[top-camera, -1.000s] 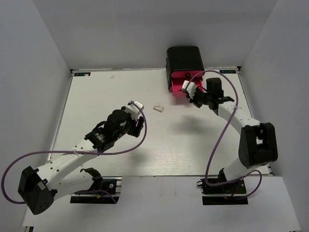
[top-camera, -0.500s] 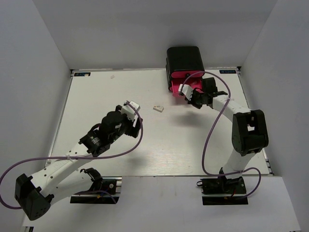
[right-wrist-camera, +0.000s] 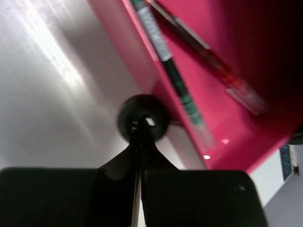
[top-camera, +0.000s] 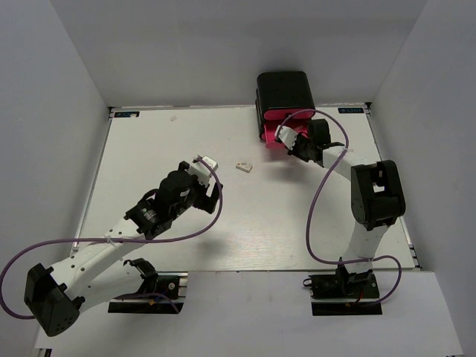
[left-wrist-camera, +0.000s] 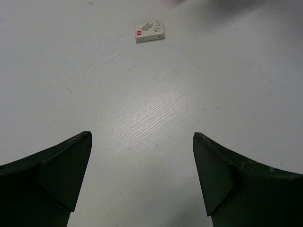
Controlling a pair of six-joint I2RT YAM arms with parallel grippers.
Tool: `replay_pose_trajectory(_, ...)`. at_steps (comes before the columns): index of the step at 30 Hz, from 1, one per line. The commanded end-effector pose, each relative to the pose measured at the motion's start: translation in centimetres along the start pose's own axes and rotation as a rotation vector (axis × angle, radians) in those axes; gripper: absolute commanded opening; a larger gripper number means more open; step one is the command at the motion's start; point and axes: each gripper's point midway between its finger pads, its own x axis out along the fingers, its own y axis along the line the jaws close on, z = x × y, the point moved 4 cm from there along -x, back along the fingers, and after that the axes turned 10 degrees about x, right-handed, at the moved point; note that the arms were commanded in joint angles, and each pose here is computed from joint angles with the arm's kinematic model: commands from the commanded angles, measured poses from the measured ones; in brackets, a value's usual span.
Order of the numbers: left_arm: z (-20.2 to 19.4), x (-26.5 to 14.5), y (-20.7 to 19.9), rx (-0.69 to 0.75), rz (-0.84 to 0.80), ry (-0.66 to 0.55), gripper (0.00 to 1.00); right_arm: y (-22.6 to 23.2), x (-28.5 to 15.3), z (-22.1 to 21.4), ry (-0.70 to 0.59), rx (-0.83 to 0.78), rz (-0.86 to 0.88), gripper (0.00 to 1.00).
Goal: Sort the stationery into containers
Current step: Close the drawer at the center of the board.
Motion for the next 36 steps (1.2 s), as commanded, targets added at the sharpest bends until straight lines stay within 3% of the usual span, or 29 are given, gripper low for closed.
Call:
replay_pose_trajectory(1,0.2,0.0,0.2,0.003,0.005,-0.005,0.97,-3.2,-0.6,2.3,-0.082,-0.013,-0.135,0.00)
replay_pose_trajectory(19,-0.3,0.2,0.2,0.016,0.011,0.014,0.98,-7.1,0.0,6.0,-0.191,0.002,-0.238,0.00)
replay_pose_trajectory(36,-1.5,1.3,-0.1,0.034,0.001,0.063,0.98,-9.6,1.9,6.6,-0.237,0.000,-0.337,0.00)
